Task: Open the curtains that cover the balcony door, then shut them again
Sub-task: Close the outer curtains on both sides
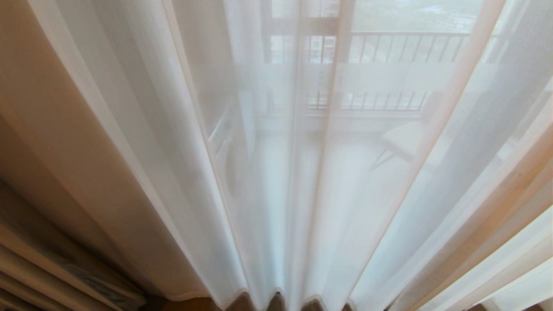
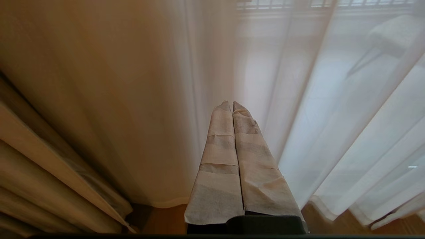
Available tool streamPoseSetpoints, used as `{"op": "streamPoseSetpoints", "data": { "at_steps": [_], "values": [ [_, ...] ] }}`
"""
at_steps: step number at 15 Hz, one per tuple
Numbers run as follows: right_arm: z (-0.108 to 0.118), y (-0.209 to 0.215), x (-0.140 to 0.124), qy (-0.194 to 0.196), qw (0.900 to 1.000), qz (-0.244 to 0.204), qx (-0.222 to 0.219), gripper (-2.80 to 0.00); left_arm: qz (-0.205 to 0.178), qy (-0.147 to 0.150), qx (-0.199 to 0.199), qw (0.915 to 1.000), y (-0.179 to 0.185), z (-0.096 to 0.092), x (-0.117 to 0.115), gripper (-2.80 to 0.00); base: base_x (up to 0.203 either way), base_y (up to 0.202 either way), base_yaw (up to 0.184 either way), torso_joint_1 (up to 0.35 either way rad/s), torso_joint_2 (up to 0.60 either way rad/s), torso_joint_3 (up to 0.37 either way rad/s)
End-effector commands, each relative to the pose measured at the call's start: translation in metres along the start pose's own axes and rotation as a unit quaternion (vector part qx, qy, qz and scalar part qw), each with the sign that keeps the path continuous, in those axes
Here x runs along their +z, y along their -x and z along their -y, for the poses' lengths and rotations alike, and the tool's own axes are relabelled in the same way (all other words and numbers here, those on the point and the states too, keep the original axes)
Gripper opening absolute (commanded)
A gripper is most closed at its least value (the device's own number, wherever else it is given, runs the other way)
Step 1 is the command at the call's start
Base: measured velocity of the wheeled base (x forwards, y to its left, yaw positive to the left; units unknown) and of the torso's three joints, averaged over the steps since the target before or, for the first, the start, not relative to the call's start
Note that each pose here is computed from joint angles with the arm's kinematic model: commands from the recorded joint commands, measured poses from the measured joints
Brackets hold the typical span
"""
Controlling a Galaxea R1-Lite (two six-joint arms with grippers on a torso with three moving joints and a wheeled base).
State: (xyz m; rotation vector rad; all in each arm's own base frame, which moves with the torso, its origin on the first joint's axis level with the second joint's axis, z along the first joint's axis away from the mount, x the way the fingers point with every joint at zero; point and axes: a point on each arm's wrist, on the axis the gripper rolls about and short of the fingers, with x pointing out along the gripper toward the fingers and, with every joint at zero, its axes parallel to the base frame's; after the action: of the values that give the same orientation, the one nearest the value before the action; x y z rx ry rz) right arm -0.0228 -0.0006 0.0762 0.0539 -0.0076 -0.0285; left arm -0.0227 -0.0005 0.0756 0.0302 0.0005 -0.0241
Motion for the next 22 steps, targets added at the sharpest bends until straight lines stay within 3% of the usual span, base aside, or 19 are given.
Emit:
{"op": "streamPoseSetpoints", "data": {
  "at_steps": [1,7,22],
  "values": [
    [0.0,0.0,0.0,0.0,1.0,0.0,0.0,-2.8,0.0,0.0,0.0,1.0,0.0001,0.0,-0.0001,-2.8,0.0,0.187,-0.013,0.002,0.0,0.002],
    [0.0,0.0,0.0,0.0,1.0,0.0,0.0,-2.8,0.0,0.0,0.0,1.0,0.0001,0.0,-0.0001,-2.8,0.0,0.16,0.0,0.001,0.0,0.002],
    [0.0,0.0,0.0,0.0,1.0,0.0,0.0,-2.8,0.0,0.001,0.0,1.0,0.0001,0.0,-0.0001,-2.8,0.0,0.0,0.0,0.0,0.0,0.0]
  ]
}}
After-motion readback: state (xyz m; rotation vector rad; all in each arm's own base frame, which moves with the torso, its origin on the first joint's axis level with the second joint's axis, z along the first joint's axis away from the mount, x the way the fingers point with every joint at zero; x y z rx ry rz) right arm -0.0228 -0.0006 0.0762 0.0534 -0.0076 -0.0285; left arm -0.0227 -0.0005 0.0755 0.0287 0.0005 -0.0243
